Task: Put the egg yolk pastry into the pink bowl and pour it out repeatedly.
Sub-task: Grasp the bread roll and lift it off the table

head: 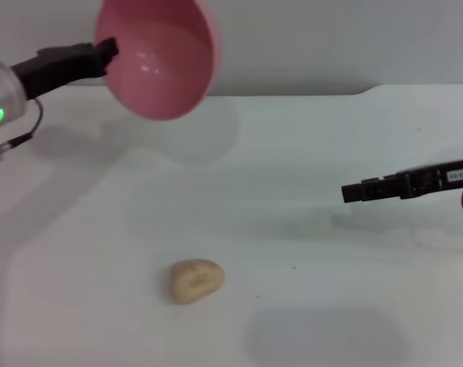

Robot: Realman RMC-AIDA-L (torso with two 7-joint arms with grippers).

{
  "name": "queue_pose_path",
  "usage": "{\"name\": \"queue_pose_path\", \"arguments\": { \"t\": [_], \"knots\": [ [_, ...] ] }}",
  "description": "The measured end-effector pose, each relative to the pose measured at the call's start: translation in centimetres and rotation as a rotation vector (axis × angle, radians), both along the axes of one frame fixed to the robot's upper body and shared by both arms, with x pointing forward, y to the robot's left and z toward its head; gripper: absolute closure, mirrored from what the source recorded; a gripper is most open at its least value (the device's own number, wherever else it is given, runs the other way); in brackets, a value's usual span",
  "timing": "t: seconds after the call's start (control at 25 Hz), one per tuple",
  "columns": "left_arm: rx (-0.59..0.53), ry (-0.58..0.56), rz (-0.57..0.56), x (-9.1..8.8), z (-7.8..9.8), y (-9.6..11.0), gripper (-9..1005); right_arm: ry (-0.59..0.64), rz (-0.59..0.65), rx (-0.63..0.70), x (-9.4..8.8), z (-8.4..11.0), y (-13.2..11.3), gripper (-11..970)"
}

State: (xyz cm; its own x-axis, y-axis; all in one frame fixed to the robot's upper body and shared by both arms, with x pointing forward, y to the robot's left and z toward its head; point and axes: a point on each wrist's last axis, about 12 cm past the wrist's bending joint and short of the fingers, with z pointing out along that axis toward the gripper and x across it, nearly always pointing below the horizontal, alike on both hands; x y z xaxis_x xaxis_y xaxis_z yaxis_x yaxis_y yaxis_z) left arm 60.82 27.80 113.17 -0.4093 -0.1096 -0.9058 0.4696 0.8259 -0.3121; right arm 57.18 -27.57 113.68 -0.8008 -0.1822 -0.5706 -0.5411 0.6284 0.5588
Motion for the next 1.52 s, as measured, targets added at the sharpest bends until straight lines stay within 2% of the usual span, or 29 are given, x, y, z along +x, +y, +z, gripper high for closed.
{"name": "queue_pose_path", "arguments": {
  "t": [0.08, 0.12, 0.16, 0.32, 0.48, 0.56, 0.76, 0.8, 0.88, 1.24, 1.52],
  "knots": [
    [-0.014, 0.097, -0.022, 0.0, 0.4, 1.7, 997, -0.028, 0.043, -0.020, 0.4, 0.2, 0.8, 332],
    [-0.002, 0.189, -0.036, -0.3, 1.0, 3.3, 997, -0.049, 0.088, -0.042, 0.7, 0.2, 1.8, 332],
    [-0.002, 0.189, -0.036, -0.3, 1.0, 3.3, 997, -0.049, 0.088, -0.042, 0.7, 0.2, 1.8, 332],
    [0.017, 0.386, 0.005, -1.6, 2.6, 7.0, 997, -0.098, 0.186, -0.113, 1.6, 0.1, 4.6, 332],
    [0.104, 0.509, 0.059, -3.3, 3.5, 9.1, 997, -0.159, 0.262, -0.202, 2.6, -0.2, 7.6, 332],
    [0.200, 0.597, 0.091, -4.5, 3.6, 9.5, 997, -0.194, 0.321, -0.237, 2.8, -0.4, 9.8, 332],
    [0.341, 0.708, 0.094, -6.0, 3.6, 9.0, 998, -0.270, 0.457, -0.251, 2.7, -0.6, 14.4, 332],
    [0.386, 0.739, 0.088, -6.4, 3.5, 8.4, 998, -0.293, 0.507, -0.257, 2.5, -0.5, 16.0, 332],
    [0.400, 0.746, 0.089, -6.5, 3.5, 8.2, 998, -0.308, 0.540, -0.259, 2.2, -0.6, 17.1, 332],
    [0.444, 0.764, 0.055, -6.6, 3.9, 6.9, 998, -0.337, 0.673, -0.271, 0.6, -1.5, 19.2, 330],
    [0.446, 0.746, 0.029, -6.0, 4.2, 5.8, 998, -0.348, 0.700, -0.280, -0.1, -2.8, 19.5, 331]
  ]
}}
